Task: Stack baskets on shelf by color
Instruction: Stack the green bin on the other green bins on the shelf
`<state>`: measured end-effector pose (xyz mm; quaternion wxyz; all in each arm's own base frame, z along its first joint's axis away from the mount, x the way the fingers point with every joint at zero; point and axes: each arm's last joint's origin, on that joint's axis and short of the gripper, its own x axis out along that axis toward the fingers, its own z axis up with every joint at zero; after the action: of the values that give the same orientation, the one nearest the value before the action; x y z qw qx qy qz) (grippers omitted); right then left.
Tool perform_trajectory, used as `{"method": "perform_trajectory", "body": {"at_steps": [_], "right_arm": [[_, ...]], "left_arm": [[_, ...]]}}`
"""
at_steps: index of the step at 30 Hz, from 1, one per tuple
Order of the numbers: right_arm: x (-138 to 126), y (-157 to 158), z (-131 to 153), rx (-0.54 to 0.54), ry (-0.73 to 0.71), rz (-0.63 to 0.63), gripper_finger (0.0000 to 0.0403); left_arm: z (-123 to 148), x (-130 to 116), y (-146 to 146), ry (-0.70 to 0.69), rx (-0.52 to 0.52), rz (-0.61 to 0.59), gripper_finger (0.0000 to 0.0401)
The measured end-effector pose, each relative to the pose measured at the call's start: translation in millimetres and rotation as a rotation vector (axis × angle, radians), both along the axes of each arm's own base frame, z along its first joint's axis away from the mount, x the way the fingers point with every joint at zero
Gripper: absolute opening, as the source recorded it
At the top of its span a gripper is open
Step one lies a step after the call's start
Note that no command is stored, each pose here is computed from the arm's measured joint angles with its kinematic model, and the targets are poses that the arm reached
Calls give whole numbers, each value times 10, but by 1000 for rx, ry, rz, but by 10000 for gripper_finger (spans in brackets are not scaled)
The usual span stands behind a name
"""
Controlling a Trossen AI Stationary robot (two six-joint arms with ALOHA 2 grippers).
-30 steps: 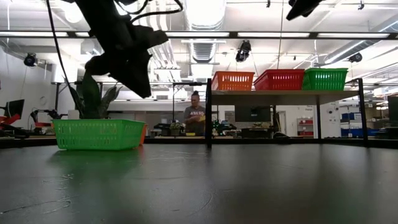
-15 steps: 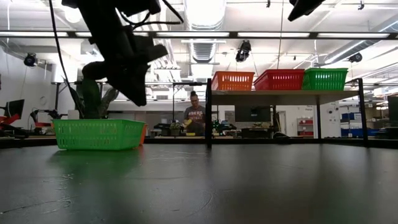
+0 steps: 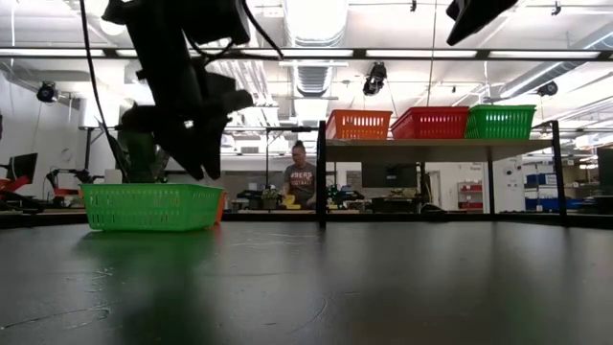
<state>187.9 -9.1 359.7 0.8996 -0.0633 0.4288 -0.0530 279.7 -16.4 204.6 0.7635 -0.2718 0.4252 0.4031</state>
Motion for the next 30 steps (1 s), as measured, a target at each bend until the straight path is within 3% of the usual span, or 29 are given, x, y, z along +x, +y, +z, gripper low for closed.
{"method": "perform_trajectory", "body": {"at_steps": [4,8,15,19,22,25,30], "right_arm": [[0,0,-18,4,5,-4,9],[2,7,-24,10,5,-8,9],[6,8,-22,10,2,-7,9],[6,8,-23,10,2,-7,9],[8,8,-28,9,2,-7,9],[12,8,-67,9,14,-6,9],[67,9,-260,15,26,4,9]], "left_arm": [[-101,3,43,37,6,16,157],[-208,29,59,56,8,22,162],[-278,130,40,26,22,-32,107],[-232,251,11,-65,51,-147,44],[-173,364,-30,-141,89,-307,8],[-106,471,-120,-235,156,-512,16],[-40,539,-166,-310,232,-609,30]]}}
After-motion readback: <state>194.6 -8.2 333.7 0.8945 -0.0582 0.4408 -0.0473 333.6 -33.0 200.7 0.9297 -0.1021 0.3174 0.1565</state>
